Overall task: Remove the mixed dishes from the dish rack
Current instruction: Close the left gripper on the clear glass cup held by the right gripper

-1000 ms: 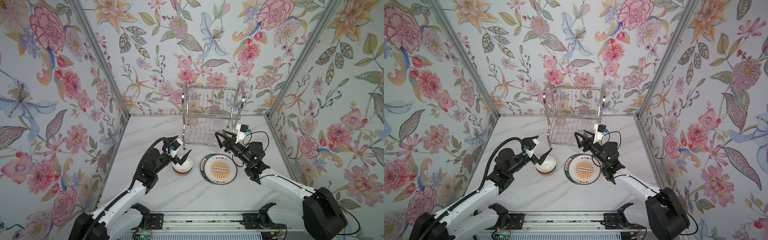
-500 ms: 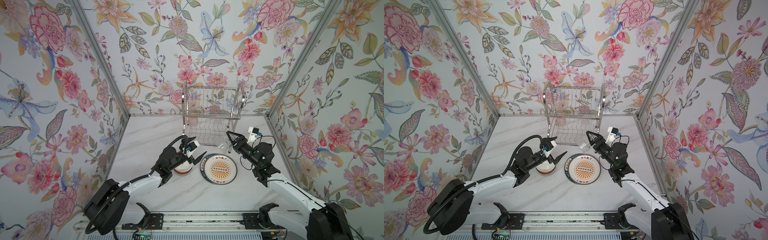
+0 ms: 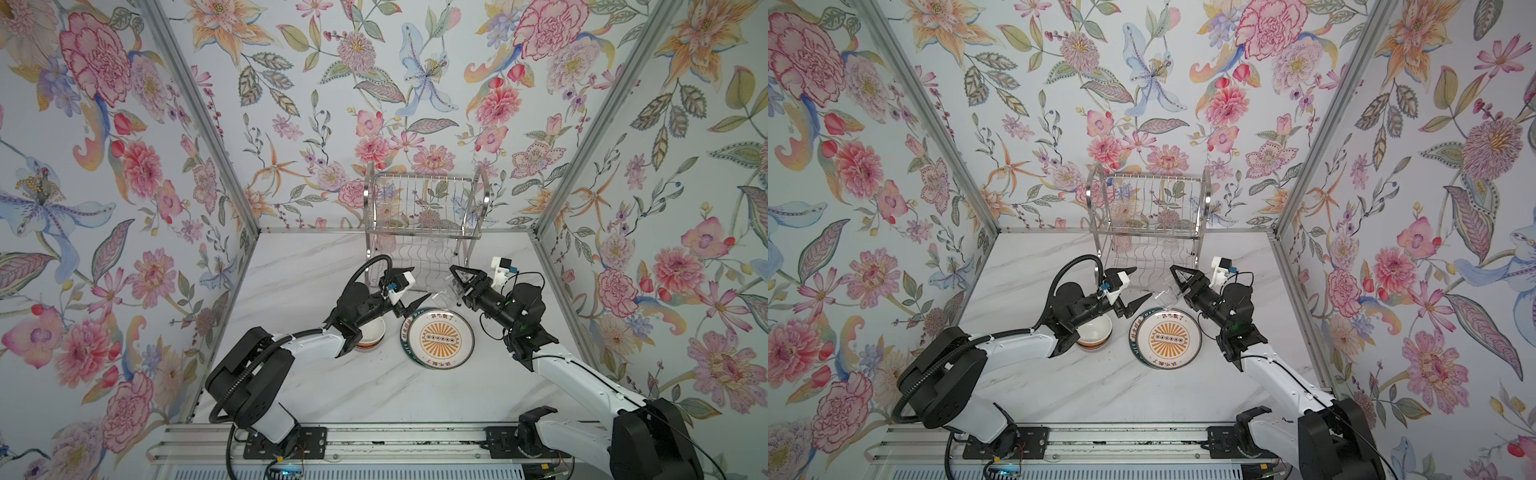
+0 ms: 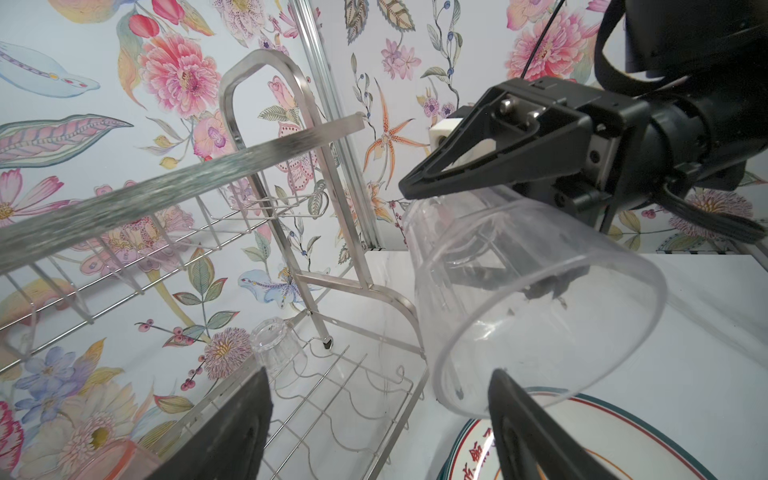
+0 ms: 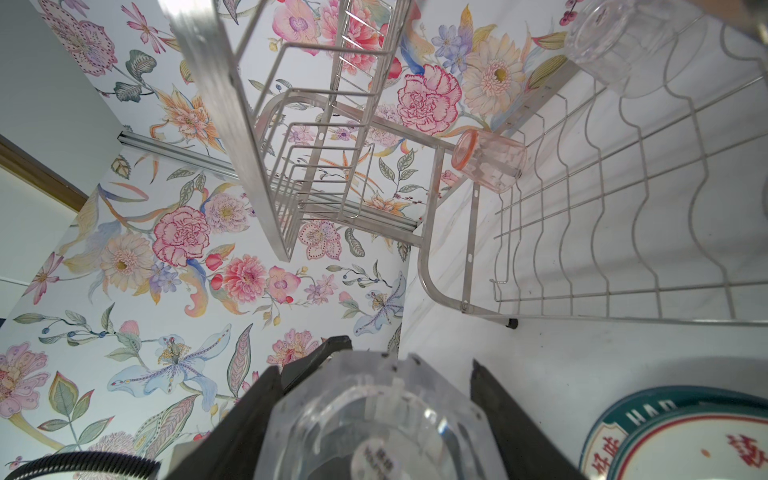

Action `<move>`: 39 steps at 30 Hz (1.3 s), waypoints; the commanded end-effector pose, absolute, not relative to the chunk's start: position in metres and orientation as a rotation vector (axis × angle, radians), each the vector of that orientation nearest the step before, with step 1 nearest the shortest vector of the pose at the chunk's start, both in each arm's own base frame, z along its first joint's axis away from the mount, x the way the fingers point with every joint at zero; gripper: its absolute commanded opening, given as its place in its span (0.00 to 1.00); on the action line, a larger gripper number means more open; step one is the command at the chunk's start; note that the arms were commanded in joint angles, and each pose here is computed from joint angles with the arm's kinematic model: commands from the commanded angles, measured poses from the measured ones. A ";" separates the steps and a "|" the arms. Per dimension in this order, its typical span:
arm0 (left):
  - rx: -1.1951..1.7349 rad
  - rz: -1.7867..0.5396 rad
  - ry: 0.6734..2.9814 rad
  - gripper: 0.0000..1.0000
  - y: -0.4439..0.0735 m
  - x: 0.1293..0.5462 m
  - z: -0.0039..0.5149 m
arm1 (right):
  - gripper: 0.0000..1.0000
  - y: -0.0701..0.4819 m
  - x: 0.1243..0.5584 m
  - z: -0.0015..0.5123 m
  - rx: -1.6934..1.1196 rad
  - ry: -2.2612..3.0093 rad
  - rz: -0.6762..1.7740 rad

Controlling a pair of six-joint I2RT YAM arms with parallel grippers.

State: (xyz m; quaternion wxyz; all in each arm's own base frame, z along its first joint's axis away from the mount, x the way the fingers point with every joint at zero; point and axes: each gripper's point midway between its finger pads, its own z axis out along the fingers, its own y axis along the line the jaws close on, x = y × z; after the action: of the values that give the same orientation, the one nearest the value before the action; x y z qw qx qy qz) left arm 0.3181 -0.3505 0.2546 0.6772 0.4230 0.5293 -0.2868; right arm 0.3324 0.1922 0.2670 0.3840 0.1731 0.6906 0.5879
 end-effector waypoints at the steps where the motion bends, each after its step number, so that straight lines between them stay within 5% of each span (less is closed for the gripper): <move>1: 0.942 -0.715 1.119 0.79 -0.365 0.313 0.270 | 0.00 0.194 0.334 0.276 0.412 1.739 1.523; 26: 0.924 -0.845 1.098 0.47 -0.393 0.317 0.262 | 0.00 0.195 0.337 0.268 0.419 1.734 1.545; 32: 0.928 -0.862 1.102 0.33 -0.393 0.314 0.263 | 0.00 0.197 0.335 0.272 0.408 1.727 1.564; 34: 0.924 -0.863 1.104 0.21 -0.392 0.313 0.265 | 0.00 0.197 0.334 0.272 0.405 1.727 1.566; 36: 0.911 -0.861 1.109 0.07 -0.391 0.313 0.267 | 0.04 0.196 0.331 0.272 0.401 1.724 1.569; 39: 0.896 -0.835 1.119 0.03 -0.388 0.313 0.268 | 0.14 0.194 0.327 0.272 0.393 1.721 1.561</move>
State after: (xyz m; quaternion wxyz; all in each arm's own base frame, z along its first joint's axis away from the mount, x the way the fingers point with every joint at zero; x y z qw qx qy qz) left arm 0.3263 -0.3848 0.2538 0.6705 0.3951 0.5146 -0.3598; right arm 0.3329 0.1961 0.2591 0.3612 0.1758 0.6876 0.6048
